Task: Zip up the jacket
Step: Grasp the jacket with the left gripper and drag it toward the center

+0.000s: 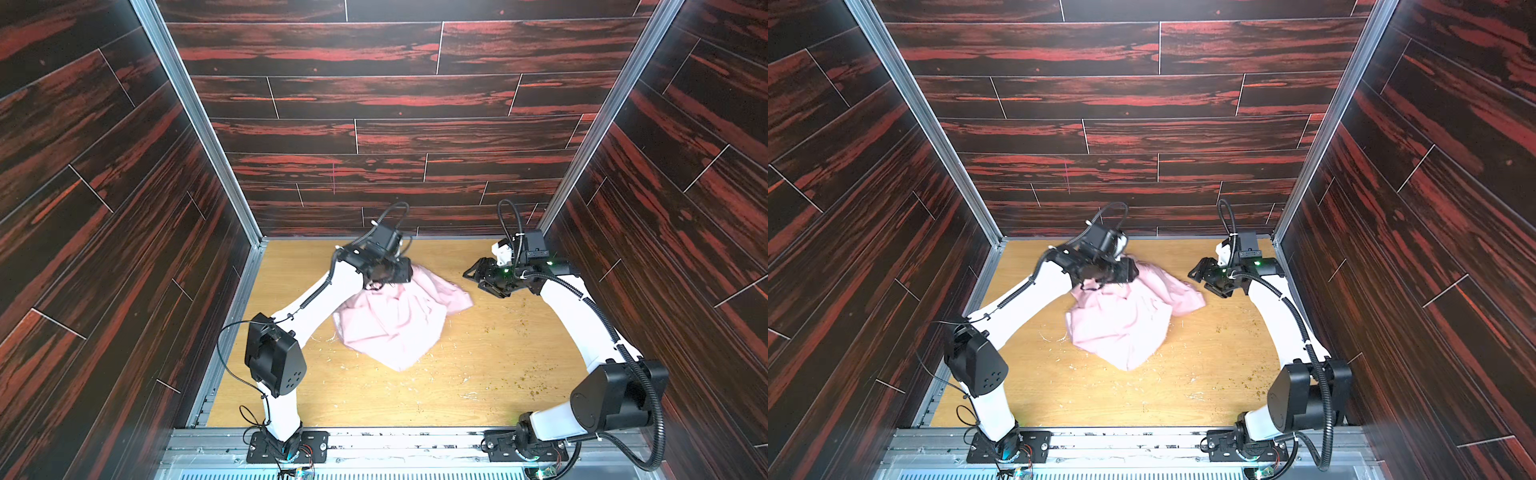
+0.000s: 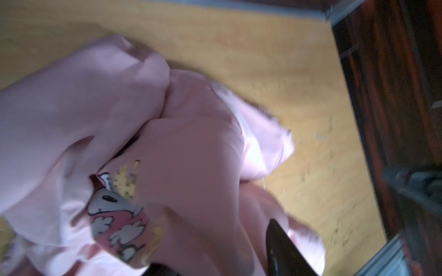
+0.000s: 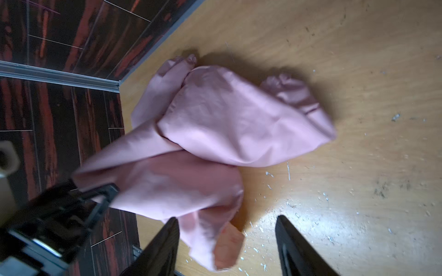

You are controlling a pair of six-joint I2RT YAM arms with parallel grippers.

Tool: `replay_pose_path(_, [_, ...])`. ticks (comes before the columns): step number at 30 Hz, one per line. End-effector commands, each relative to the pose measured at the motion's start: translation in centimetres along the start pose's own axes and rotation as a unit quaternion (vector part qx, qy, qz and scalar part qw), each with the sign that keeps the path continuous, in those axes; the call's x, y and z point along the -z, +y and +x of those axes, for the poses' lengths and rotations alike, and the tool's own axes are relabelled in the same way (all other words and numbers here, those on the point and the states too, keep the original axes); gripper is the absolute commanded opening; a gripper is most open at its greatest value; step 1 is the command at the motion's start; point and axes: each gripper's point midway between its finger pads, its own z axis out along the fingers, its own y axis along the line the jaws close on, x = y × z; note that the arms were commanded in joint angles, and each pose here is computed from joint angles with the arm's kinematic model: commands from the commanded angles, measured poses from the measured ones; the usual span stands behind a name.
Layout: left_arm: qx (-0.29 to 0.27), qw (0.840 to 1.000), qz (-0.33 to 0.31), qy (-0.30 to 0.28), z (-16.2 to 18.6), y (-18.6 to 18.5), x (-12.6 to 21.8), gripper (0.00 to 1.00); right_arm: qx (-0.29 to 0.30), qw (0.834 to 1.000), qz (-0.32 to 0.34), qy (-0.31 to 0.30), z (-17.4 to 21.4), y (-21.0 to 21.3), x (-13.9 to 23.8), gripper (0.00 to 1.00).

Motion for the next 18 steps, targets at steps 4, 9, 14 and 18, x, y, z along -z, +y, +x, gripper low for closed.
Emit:
replay_pose_path(4, [0.029,0.995,-0.029,-0.086,-0.8,2.1,6.5,0.58,0.024,1.000,-0.003,-0.016,1.4,1.1,2.9,0.68])
replay_pose_path(9, [0.049,0.990,-0.066,-0.116,-0.1,5.6,9.7,0.65,0.050,0.999,0.007,-0.014,2.0,2.3,3.0,0.68])
replay_pose_path(14, [0.088,0.985,-0.094,-0.112,0.8,9.7,10.2,0.91,0.090,0.996,0.005,0.012,3.3,4.9,1.3,0.71])
replay_pose_path(18, [0.132,0.979,-0.130,-0.080,1.6,14.0,8.2,0.92,0.124,0.991,0.006,0.046,4.8,7.4,-1.1,0.72])
